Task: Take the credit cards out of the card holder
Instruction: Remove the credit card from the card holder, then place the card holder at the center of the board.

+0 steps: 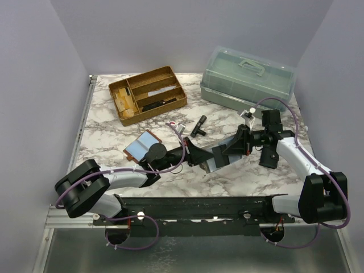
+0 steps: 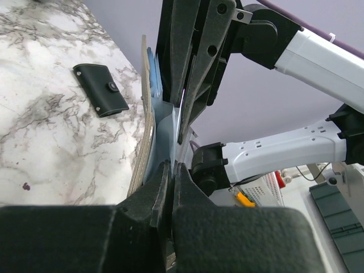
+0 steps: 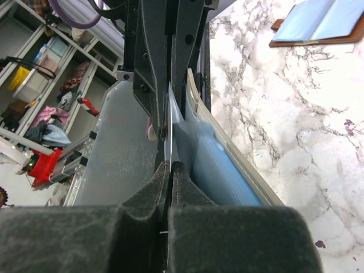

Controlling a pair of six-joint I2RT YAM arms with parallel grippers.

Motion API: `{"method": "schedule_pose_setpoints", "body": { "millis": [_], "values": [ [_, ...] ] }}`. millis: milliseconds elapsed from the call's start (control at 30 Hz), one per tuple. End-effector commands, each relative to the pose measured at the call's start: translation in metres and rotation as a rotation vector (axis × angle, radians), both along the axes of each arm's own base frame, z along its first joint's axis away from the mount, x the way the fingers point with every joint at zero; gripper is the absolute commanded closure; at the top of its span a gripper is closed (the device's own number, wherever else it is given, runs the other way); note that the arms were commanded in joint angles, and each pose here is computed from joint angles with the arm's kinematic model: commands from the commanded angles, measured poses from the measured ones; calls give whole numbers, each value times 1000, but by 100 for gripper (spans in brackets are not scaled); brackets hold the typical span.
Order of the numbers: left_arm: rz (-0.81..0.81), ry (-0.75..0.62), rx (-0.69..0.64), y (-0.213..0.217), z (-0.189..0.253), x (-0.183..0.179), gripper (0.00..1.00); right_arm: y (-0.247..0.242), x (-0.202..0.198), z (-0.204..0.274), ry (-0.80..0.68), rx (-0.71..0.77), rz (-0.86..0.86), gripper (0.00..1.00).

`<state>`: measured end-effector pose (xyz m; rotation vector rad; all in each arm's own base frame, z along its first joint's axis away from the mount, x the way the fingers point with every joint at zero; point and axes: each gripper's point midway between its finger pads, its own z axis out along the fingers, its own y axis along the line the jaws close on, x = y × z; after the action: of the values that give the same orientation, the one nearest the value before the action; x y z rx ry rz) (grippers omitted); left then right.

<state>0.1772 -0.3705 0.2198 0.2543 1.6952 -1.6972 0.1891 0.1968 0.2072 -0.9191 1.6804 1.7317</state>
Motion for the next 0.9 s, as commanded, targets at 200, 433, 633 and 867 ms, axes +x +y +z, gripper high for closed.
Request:
{"method": "schedule_pose_setpoints", "body": {
  "millis": [200,433,633,867],
  "values": [
    [54,-51,-23,19,8,2,100,-8,12,6,-28,-1,-43,100],
    [91,11,35,32,-18,7,100,-13,21,-2,-58,-69,-109,100],
    [124,67,82,44,-42,11,100,-17,23,-1,-76,-79,-134,100],
    [116,133,168,41,-79,18,100,-17,24,-2,-82,-86,-141,100]
  ]
}}
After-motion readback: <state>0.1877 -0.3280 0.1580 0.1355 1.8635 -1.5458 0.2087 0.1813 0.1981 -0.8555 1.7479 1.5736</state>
